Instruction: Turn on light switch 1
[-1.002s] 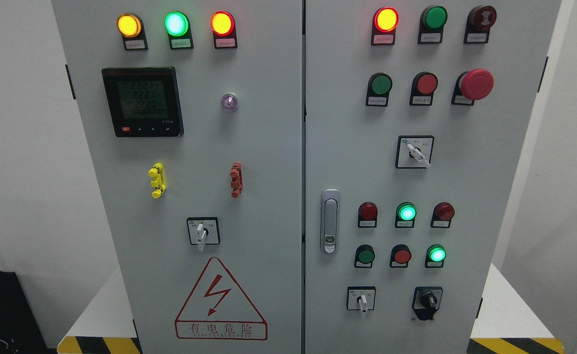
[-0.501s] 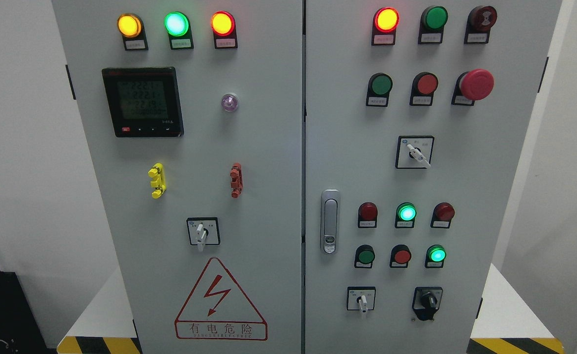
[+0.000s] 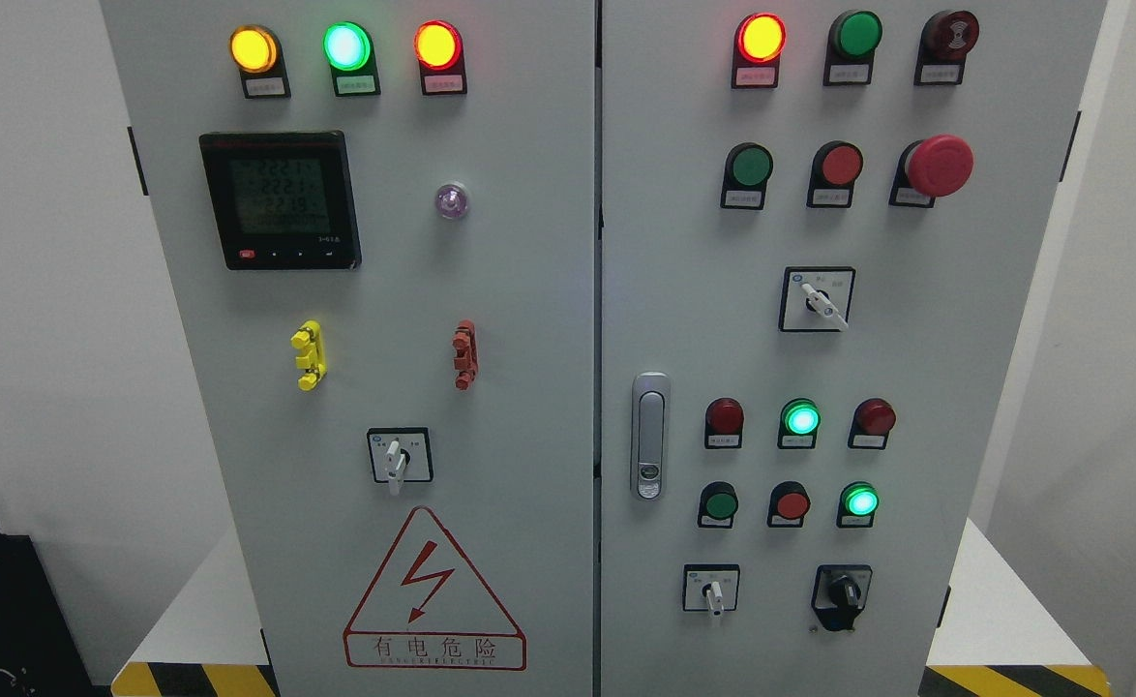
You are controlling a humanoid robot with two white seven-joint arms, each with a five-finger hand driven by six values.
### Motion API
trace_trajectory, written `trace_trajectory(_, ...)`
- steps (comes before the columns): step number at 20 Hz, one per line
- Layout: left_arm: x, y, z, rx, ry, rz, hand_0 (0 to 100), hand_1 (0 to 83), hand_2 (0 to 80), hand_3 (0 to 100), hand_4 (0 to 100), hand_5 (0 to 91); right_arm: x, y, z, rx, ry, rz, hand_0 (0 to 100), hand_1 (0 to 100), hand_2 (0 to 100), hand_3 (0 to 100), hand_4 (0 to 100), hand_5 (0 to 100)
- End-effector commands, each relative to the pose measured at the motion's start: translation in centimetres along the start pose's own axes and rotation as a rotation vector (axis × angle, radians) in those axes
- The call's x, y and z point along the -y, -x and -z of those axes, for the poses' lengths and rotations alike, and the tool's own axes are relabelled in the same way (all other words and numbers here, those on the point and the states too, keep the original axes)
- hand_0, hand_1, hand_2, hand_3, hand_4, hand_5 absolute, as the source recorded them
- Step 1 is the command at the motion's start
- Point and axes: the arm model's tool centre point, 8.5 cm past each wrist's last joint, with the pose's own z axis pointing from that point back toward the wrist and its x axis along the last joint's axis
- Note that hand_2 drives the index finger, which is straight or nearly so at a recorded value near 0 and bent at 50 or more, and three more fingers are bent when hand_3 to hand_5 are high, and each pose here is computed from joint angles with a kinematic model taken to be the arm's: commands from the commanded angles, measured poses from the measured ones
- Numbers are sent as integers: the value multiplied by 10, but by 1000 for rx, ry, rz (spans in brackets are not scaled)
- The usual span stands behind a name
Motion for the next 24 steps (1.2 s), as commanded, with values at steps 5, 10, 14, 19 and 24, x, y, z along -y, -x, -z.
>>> trace_trajectory(5,-15,-128,7,364,-63,-43,301,480,192,450,598,419,0,0,0,-2,-1,24,0,0,0,0,0,0)
trace_trajectory(10,-10,-146,20,408,-99,-81,109,536,330,511,641,475,0,0,0,-2,-1,24,0,0,0,0,0,0)
trace_trajectory(14,-2,-156,30,399,-122,-126,31,598,423,618,715,586,0,0,0,-2,-1,24,0,0,0,0,0,0)
trace_trajectory(19,8,-171,37,404,-119,-164,0,664,507,714,757,639,0,0,0,-2,-1,24,0,0,0,0,0,0)
trace_trajectory(24,18,-186,52,360,-168,-242,0,680,554,757,777,667,0,0,0,-2,-1,24,0,0,0,0,0,0)
